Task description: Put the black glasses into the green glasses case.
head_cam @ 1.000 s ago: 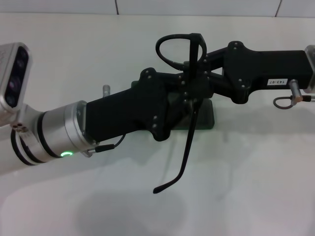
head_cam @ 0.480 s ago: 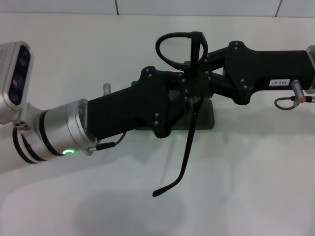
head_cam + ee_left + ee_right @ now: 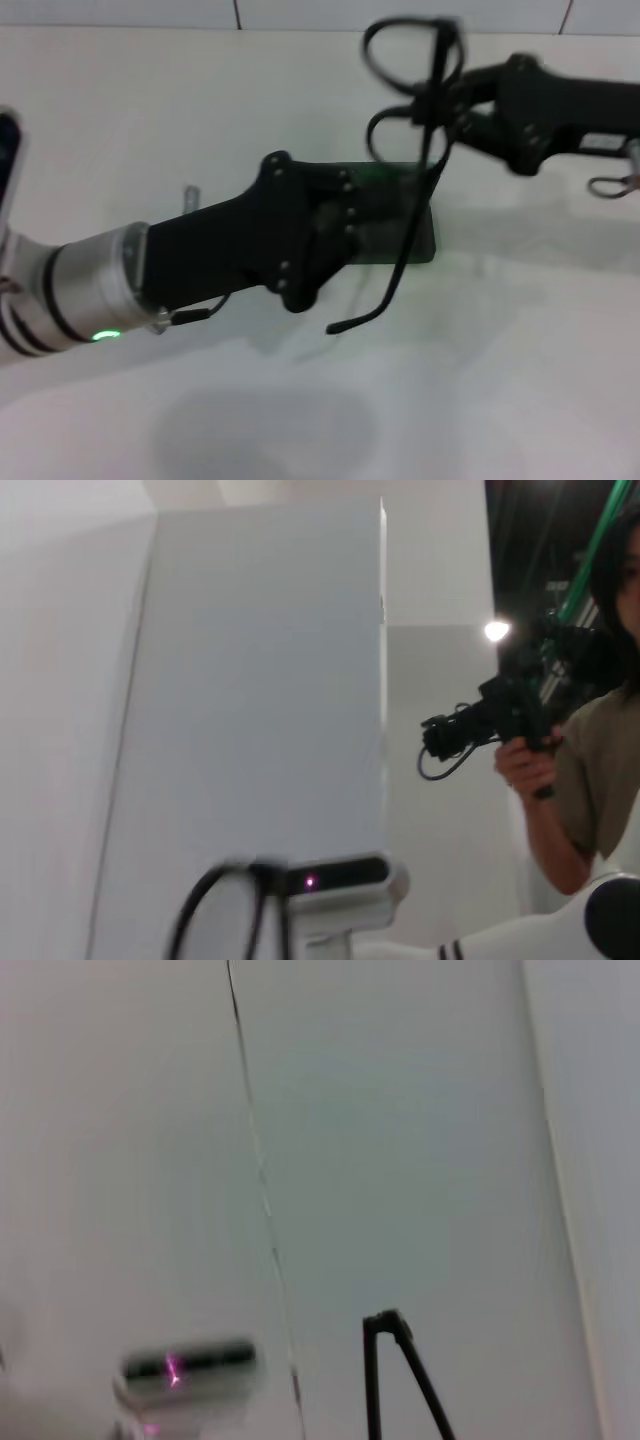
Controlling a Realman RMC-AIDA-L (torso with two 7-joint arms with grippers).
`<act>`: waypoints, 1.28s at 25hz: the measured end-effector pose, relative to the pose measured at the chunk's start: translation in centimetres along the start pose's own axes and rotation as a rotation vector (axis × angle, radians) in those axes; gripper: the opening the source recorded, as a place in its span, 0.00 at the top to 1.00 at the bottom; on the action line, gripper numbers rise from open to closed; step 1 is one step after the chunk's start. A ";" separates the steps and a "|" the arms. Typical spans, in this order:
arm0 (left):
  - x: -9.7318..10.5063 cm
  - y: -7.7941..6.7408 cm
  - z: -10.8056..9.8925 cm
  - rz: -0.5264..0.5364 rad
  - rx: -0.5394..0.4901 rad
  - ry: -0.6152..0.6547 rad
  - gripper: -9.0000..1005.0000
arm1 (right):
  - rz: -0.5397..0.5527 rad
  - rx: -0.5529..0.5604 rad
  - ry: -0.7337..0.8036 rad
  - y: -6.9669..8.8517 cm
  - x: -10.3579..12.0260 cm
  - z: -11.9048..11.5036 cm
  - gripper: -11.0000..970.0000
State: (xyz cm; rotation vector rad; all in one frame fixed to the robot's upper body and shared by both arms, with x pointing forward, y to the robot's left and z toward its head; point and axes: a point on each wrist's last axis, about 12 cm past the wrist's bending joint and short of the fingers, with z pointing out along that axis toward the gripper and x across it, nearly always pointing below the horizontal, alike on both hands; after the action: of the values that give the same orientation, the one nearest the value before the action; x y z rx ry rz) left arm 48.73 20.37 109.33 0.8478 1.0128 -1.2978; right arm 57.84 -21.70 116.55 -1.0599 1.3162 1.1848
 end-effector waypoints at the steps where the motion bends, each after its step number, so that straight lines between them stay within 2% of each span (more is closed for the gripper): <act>1: 0.0 -0.1 -0.4 0.007 -0.013 0.004 0.96 | -0.003 -0.007 -0.029 0.2 -0.4 -0.5 0.90; 7: 0.6 -0.2 -3.4 0.040 -0.130 0.094 0.96 | -0.052 -0.066 -0.294 1.5 -3.3 -3.5 0.90; 9: 0.8 -0.6 -3.6 0.030 -0.124 0.107 0.96 | -0.078 -0.077 -0.380 1.8 -4.1 -4.2 0.90; 12: 1.5 -1.5 -2.2 0.009 -0.036 0.099 0.96 | -0.106 -0.065 -0.451 1.8 -4.8 -4.2 0.90; 16: 1.4 -2.1 0.2 0.020 0.105 0.034 0.96 | -0.104 -0.041 -0.399 0.6 -4.5 -1.8 0.90; 19: 0.7 -2.3 1.3 0.039 0.154 -0.045 0.96 | -0.081 -0.034 -0.297 0.0 -3.1 0.7 0.90; 24: 0.0 -2.0 1.5 0.082 0.093 -0.136 0.96 | -0.053 -0.047 -0.159 -0.1 -0.6 4.1 0.90; 27: 0.0 -1.6 1.3 0.091 0.038 -0.152 0.96 | -0.042 -0.063 -0.115 0.0 0.2 5.0 0.90; 32: 0.0 -1.0 0.6 0.072 -0.059 -0.162 0.96 | -0.038 -0.057 -0.091 0.0 0.6 5.2 0.90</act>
State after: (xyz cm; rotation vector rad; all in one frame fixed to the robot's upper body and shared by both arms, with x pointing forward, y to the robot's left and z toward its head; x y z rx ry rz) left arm 47.77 19.68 109.58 0.7157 0.8807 -1.2487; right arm 58.48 -16.49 116.07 -1.0551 1.1927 1.2339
